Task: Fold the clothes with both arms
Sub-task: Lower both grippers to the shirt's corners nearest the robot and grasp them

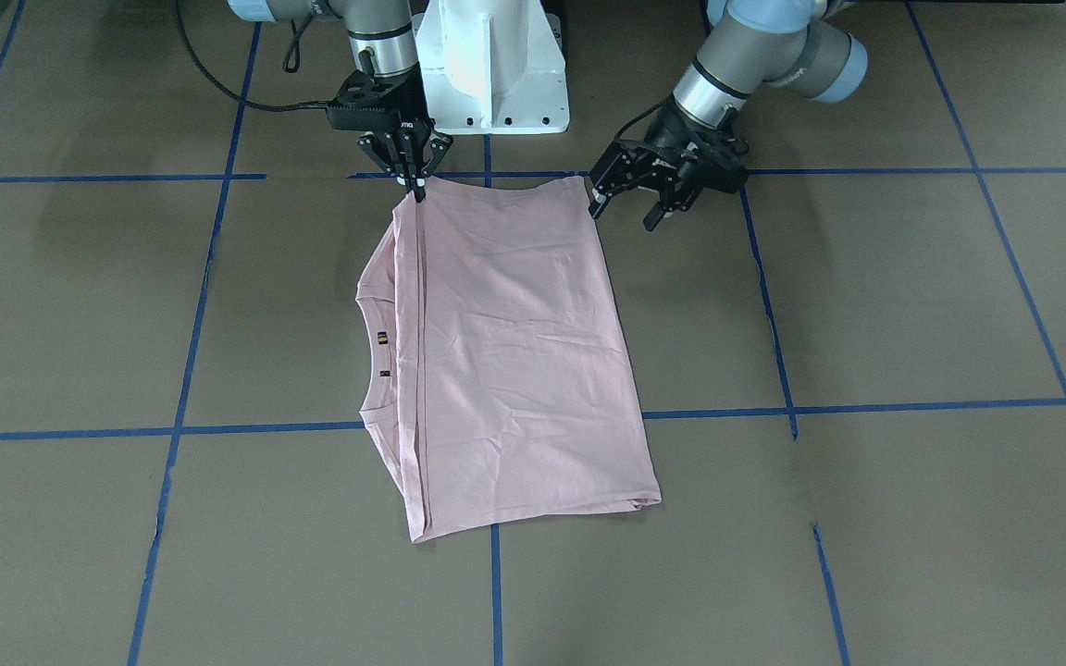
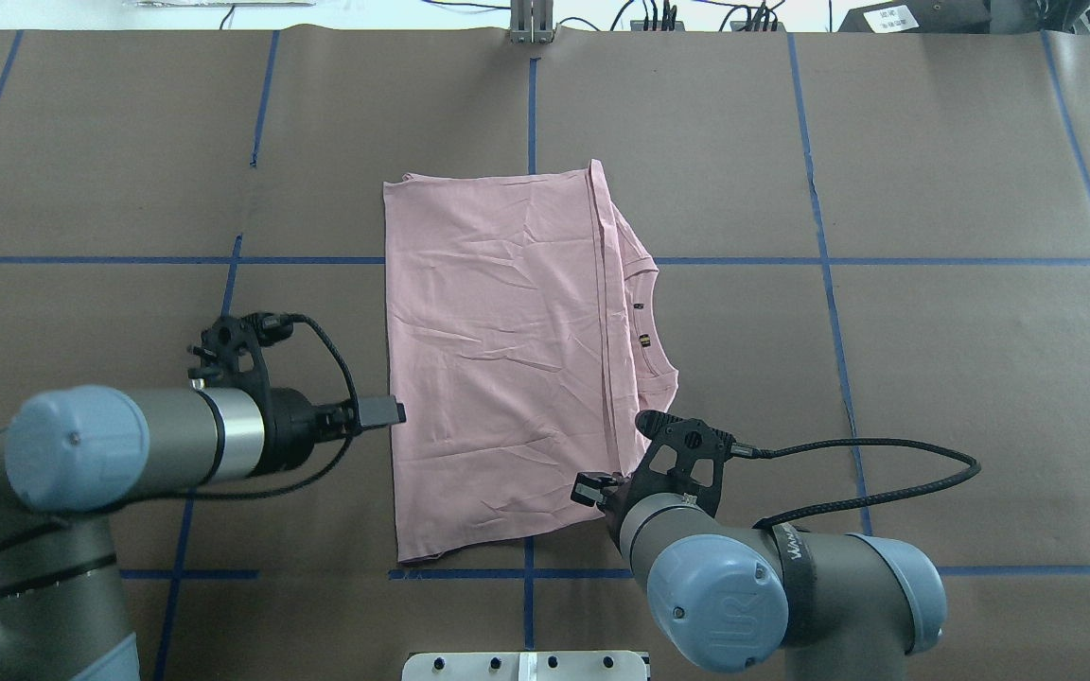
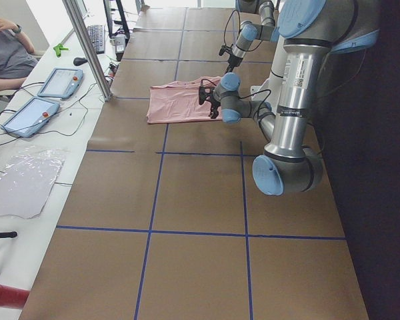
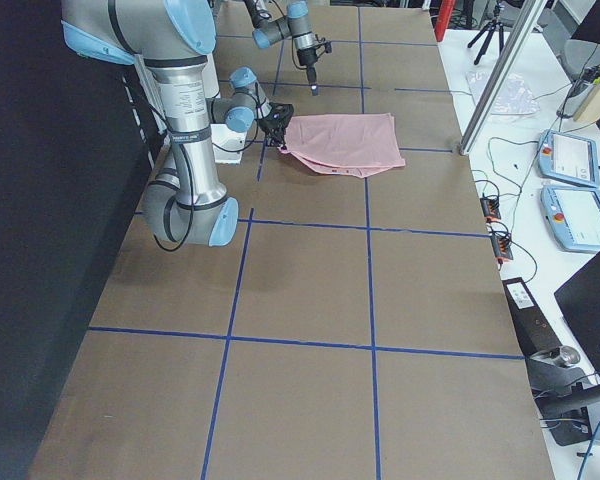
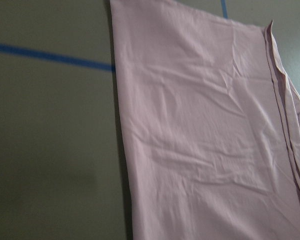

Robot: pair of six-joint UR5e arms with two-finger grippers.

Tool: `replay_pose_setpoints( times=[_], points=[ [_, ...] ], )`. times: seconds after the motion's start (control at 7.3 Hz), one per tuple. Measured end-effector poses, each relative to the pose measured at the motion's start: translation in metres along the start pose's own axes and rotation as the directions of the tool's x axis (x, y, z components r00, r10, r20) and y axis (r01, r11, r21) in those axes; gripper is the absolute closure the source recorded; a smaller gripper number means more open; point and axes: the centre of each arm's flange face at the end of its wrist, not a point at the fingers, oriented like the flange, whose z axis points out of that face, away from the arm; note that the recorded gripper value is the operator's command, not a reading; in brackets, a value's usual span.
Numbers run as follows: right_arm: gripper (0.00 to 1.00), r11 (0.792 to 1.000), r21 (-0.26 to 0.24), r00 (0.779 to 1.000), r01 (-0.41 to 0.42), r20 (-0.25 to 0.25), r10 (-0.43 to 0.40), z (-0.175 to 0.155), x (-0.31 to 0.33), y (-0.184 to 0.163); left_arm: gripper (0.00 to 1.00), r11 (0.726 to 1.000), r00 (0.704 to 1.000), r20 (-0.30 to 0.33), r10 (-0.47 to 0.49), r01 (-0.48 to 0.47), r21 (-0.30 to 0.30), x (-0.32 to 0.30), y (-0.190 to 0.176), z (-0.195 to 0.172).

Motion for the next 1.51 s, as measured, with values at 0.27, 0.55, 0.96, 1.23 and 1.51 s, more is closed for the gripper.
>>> replay_pose_setpoints(
  times=[0.27, 0.55, 0.96, 1.23, 1.51],
  points=[
    [1.00, 1.000, 0.004, 1.000, -0.001, 0.003, 0.001, -0.001, -0.001, 0.000, 0.45, 0.993, 0.987, 0.106, -0.120, 0.121, 0.000, 0.018, 0.062, 0.017],
    [1.00, 1.000, 0.005, 1.000, 0.000, 0.004, 0.000, -0.001, -0.002, 0.000, 0.45, 0.992, 0.969, 0.210, -0.127, 0.129, 0.005, 0.031, 0.087, 0.033],
    [1.00, 1.000, 0.005, 1.000, -0.001, 0.006, 0.001, -0.001, -0.002, 0.000, 0.45, 0.994, 0.958, 0.265, -0.107, 0.112, -0.003, 0.025, 0.096, 0.046],
    [1.00, 1.000, 0.005, 1.000, 0.000, 0.005, 0.000, -0.001, -0.002, 0.000, 0.45, 0.995, 0.954, 0.284, -0.094, 0.103, -0.017, 0.020, 0.105, 0.054],
    [1.00, 1.000, 0.006, 1.000, -0.001, 0.004, 0.001, -0.001, -0.002, 0.000, 0.48, 0.995, 0.954, 0.285, -0.087, 0.099, -0.028, 0.021, 0.112, 0.056]
  ],
)
